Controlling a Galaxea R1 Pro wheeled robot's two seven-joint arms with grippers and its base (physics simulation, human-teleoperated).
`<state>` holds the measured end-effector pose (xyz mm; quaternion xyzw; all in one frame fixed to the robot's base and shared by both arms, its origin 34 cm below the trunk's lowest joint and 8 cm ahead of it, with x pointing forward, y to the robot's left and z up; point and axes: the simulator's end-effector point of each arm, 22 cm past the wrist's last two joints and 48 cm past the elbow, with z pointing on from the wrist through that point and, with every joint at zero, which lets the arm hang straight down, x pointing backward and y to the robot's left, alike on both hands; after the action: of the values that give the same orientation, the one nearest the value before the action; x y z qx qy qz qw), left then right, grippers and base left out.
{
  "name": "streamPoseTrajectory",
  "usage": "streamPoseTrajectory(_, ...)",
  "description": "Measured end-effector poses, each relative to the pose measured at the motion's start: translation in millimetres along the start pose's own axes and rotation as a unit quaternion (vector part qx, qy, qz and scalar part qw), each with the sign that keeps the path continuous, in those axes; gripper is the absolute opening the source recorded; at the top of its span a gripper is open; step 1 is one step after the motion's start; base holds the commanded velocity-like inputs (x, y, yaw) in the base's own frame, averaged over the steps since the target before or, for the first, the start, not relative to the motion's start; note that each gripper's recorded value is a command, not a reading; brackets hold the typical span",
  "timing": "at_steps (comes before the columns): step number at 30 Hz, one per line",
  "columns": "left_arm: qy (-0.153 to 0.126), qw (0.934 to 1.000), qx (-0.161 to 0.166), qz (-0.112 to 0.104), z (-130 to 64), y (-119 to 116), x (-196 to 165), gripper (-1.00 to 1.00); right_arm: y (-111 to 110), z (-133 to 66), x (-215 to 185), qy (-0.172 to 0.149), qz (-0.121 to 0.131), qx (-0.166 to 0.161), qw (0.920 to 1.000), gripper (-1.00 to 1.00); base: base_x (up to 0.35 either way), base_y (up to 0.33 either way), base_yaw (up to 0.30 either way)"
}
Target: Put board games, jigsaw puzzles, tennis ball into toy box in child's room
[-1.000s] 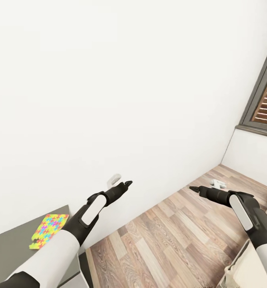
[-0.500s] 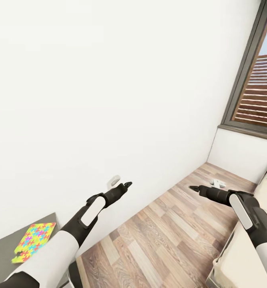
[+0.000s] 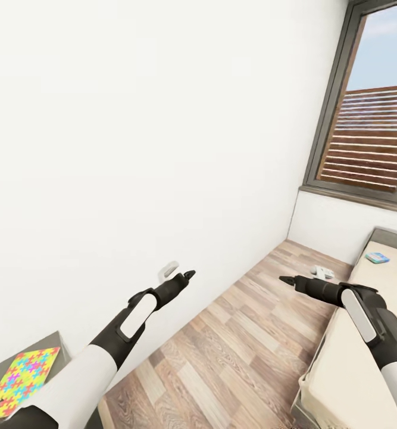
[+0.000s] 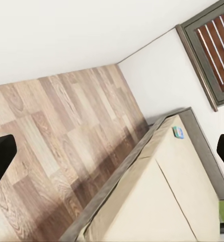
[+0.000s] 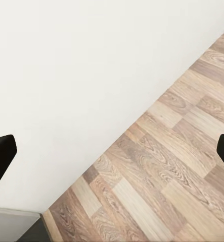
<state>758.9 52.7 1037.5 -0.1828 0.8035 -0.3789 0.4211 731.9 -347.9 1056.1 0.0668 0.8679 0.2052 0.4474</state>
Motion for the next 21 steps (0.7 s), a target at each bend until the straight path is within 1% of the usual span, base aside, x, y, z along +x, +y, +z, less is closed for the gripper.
streamPoseTrajectory(6, -0.003, 1.0000, 0.000, 0.000, -2.6, 0, -1, 1.00, 5, 0.2, -1, -0.001, 0.000, -0.004, 1.0000, 1.00, 0.000, 0.000, -0.221)
streamPoseTrajectory(9, -0.003, 1.0000, -0.004, 0.000, -5.0, 6, 0, 1.00, 13, 11.3, 8, 0.009, 0.002, -0.004, 0.9999, 1.00, 0.000, 0.000, -0.221)
streamPoseTrajectory(10, -0.004, 1.0000, -0.003, 0.000, -5.4, 5, 0, 1.00, 14, 10.8, 8, 0.009, 0.001, -0.004, 1.0000, 1.00, 0.000, 0.000, -0.221)
streamPoseTrajectory(12, -0.005, 1.0000, -0.004, 0.000, -7.3, 9, -1, 1.00, 23, 18.9, 9, 0.012, 0.001, -0.006, 0.9999, 1.00, 0.000, 0.000, -0.221)
streamPoseTrajectory(13, -0.005, 1.0000, -0.003, 0.000, -7.7, 8, -1, 1.00, 23, 18.5, 9, 0.012, 0.000, -0.006, 0.9999, 1.00, 0.000, 0.000, -0.221)
streamPoseTrajectory(17, -0.008, 1.0000, 0.003, 0.002, -11.8, 11, -5, 1.00, 35, 27.2, 9, 0.013, -0.006, -0.007, 0.9999, 1.00, 0.000, 0.000, -0.221)
streamPoseTrajectory(21, -0.011, 0.9999, 0.010, 0.004, -14.5, 10, -8, 1.00, 41, 28.4, 4, 0.007, -0.012, -0.008, 0.9999, 1.00, 0.000, 0.000, -0.221)
